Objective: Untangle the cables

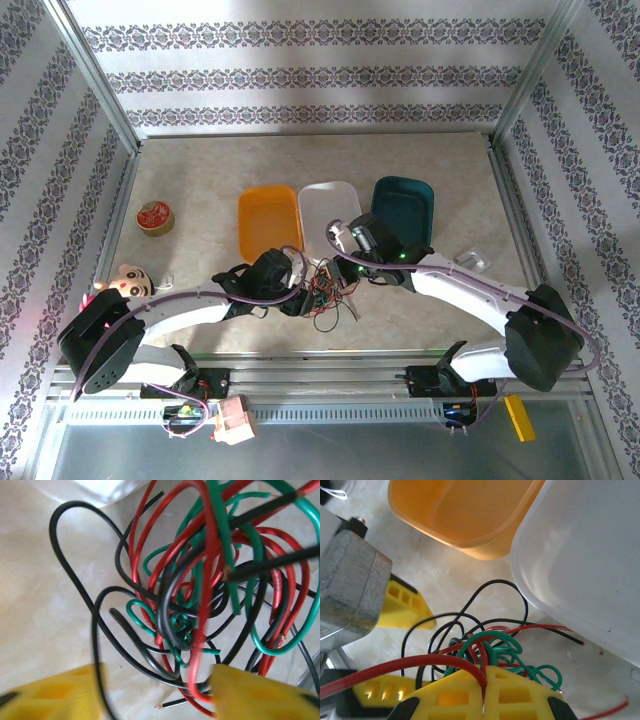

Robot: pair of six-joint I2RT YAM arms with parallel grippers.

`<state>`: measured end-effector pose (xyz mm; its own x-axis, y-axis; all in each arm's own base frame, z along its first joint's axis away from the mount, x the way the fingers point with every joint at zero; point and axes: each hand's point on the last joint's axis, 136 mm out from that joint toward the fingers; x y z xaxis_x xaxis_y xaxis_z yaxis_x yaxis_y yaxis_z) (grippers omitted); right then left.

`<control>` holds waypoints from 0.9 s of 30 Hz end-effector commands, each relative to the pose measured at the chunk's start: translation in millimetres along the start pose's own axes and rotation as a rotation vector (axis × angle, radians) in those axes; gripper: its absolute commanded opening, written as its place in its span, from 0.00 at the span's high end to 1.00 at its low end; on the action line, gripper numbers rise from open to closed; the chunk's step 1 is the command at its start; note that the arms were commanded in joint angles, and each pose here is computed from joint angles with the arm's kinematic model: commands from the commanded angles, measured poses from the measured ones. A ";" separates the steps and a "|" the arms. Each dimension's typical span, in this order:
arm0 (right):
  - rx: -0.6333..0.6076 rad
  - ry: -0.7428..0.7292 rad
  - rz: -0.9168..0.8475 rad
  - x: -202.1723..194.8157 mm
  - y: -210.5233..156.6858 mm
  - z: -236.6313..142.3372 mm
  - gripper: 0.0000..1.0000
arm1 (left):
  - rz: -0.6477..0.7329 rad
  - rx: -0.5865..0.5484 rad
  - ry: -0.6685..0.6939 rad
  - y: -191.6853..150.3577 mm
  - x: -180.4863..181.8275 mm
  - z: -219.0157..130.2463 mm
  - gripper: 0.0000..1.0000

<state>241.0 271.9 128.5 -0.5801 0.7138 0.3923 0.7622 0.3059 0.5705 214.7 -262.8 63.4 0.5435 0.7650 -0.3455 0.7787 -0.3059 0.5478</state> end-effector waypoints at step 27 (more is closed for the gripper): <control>-0.161 0.031 0.128 -5.3 37.9 -11.3 0.76 | 0.089 -0.015 0.028 -0.2 -3.6 9.0 1.00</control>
<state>259.2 267.6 148.0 -0.4935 0.7218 0.4852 0.7879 0.1347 0.6009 220.2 -268.3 56.4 0.5745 0.7615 -0.3002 0.7415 -0.3289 0.5848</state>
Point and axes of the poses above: each hand's point on the last joint's axis, 136 mm out from that joint toward the fingers, its own z axis out along the fingers, its own x axis along the line the jaws close on, y = z × x, and after that the axes turned 1 degree about z, right-handed
